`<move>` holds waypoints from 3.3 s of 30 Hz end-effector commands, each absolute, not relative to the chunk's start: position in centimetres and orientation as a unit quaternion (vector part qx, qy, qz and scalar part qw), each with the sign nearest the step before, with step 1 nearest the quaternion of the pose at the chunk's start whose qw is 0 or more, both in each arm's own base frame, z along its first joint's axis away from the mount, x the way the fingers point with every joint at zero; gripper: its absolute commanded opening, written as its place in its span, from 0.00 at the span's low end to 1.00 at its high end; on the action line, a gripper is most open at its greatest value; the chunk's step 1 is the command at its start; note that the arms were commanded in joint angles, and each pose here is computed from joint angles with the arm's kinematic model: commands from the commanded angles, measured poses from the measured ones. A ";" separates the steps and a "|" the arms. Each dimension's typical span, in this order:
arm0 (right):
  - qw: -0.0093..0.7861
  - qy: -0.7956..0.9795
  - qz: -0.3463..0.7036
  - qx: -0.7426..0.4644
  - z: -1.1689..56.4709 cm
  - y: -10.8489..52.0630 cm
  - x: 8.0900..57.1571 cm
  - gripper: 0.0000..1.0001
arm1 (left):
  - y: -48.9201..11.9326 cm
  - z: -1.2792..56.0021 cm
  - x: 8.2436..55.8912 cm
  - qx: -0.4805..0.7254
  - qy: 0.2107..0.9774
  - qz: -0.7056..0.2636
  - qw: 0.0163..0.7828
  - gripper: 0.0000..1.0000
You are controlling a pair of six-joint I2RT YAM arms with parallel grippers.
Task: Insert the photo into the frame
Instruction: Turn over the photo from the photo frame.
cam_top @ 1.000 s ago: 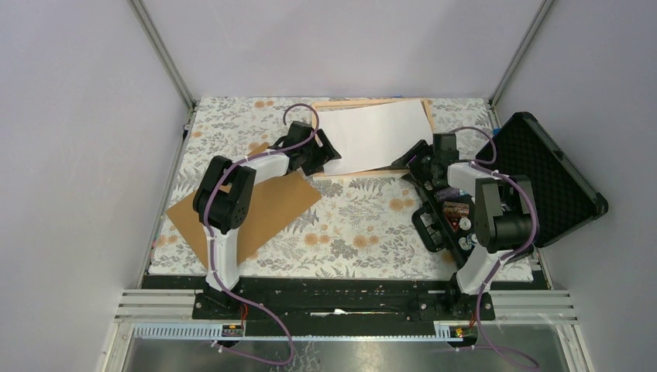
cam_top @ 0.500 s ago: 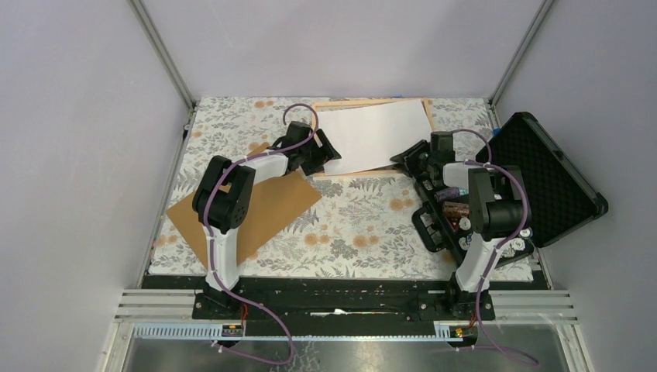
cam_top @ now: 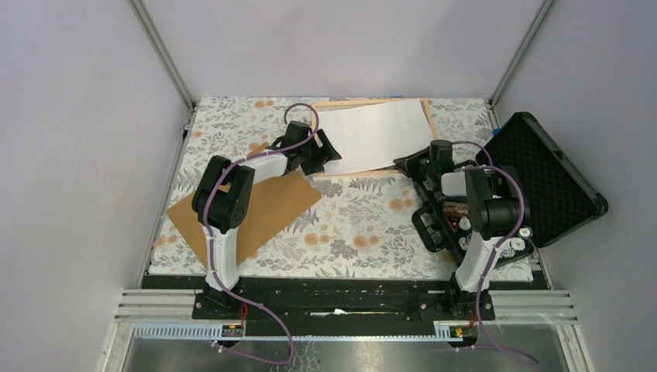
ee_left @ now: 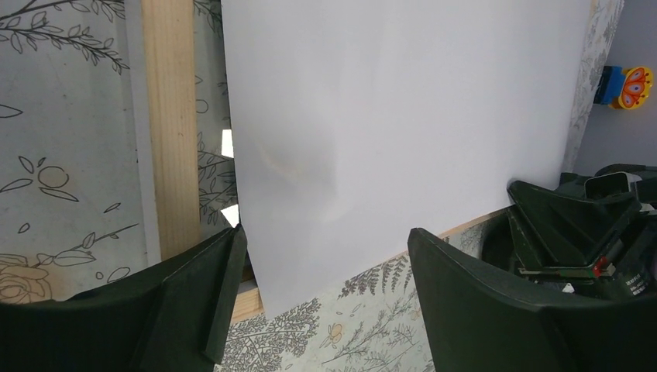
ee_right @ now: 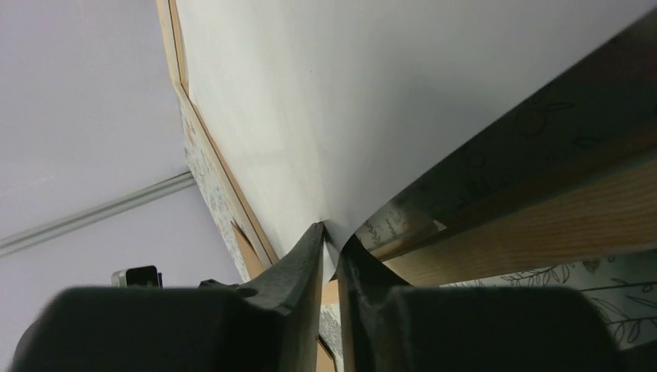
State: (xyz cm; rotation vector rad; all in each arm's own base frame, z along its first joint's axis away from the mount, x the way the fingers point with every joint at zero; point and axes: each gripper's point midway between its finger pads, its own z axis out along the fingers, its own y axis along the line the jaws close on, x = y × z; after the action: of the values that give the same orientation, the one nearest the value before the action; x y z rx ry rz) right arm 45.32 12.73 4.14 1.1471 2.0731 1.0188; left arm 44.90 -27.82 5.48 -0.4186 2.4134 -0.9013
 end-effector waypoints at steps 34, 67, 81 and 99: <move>0.326 0.756 0.349 0.448 7.5 16.0 46.2 0.00 | -22.3 30.5 37.6 -0.021 0.798 -0.400 0.450 0.99; 0.298 0.833 0.341 0.319 6.3 15.7 44.5 0.83 | -22.0 29.4 38.2 -0.035 0.799 -0.416 0.433 0.99; 0.317 0.917 0.184 0.160 11.1 11.1 38.2 1.00 | -22.7 29.9 37.8 -0.025 0.796 -0.439 0.416 0.99; 0.150 0.854 0.498 0.005 9.5 35.3 35.5 0.95 | -15.1 19.3 36.7 -0.125 0.890 -0.234 0.372 0.99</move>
State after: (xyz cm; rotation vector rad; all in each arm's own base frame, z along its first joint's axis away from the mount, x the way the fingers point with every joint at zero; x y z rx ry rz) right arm 35.08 31.51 6.42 0.0662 2.5757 1.1903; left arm 38.44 -19.70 24.10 -0.1764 2.1648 -0.8373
